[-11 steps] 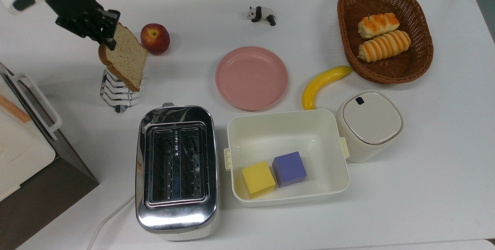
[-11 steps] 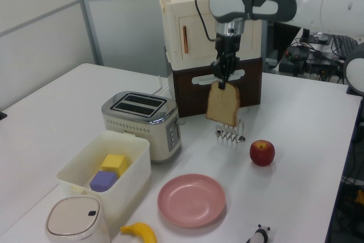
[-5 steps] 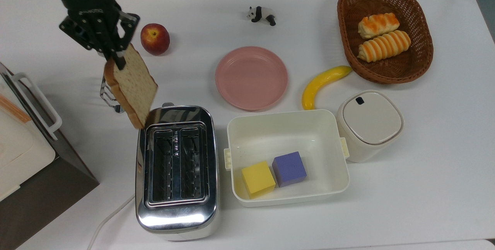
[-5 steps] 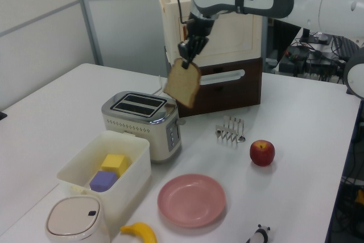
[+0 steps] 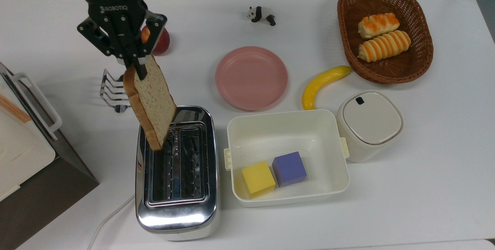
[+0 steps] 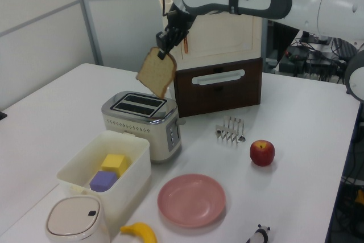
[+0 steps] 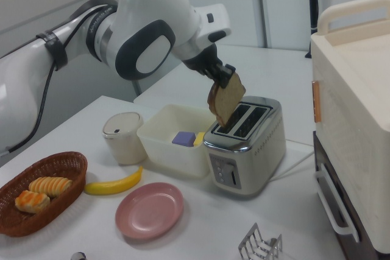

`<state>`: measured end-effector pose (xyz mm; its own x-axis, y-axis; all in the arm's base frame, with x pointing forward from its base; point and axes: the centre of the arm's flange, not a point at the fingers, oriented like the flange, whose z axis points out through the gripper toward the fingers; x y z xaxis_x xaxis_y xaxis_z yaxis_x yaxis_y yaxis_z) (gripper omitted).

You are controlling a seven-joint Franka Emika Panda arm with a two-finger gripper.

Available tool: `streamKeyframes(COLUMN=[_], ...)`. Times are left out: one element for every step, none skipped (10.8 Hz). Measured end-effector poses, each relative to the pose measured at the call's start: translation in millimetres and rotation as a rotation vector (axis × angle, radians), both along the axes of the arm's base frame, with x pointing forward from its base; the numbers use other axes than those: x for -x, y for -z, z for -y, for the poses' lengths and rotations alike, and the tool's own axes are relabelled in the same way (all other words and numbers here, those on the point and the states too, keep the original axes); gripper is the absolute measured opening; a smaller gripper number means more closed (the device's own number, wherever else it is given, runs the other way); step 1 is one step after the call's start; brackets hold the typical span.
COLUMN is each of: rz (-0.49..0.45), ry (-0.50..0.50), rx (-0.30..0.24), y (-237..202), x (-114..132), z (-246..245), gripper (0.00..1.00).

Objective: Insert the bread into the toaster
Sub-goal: 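Carry the bread slice over the toaster and align it with a slot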

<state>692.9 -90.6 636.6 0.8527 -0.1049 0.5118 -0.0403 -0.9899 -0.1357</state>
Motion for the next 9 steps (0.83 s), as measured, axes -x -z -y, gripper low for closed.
streamKeyframes(rz=[0.040, 0.078, 0.104, 0.112, 0.120, 0.123, 0.122, 0.122, 0.121], ry=[-0.004, -0.003, -0.012, -0.021, -0.025, -0.029, -0.035, -0.039, -0.036], rx=[0.007, 0.011, 0.014, 0.016, 0.022, 0.027, 0.030, 0.034, 0.038], y=[-0.1, 3.0, 7.7, 13.1, 17.7, 21.0, 24.4, 26.3, 27.6], x=[-6.5, -14.5, -21.6, -26.5, -30.9, -35.0, -38.6, -40.9, -41.9], z=[-11.2, -24.7, -40.6, -53.1, -59.5, -63.4, -68.1, -71.2, -70.0], gripper=[0.10, 0.10, 0.10, 0.10, 0.10, 0.10, 0.10, 0.10, 0.10])
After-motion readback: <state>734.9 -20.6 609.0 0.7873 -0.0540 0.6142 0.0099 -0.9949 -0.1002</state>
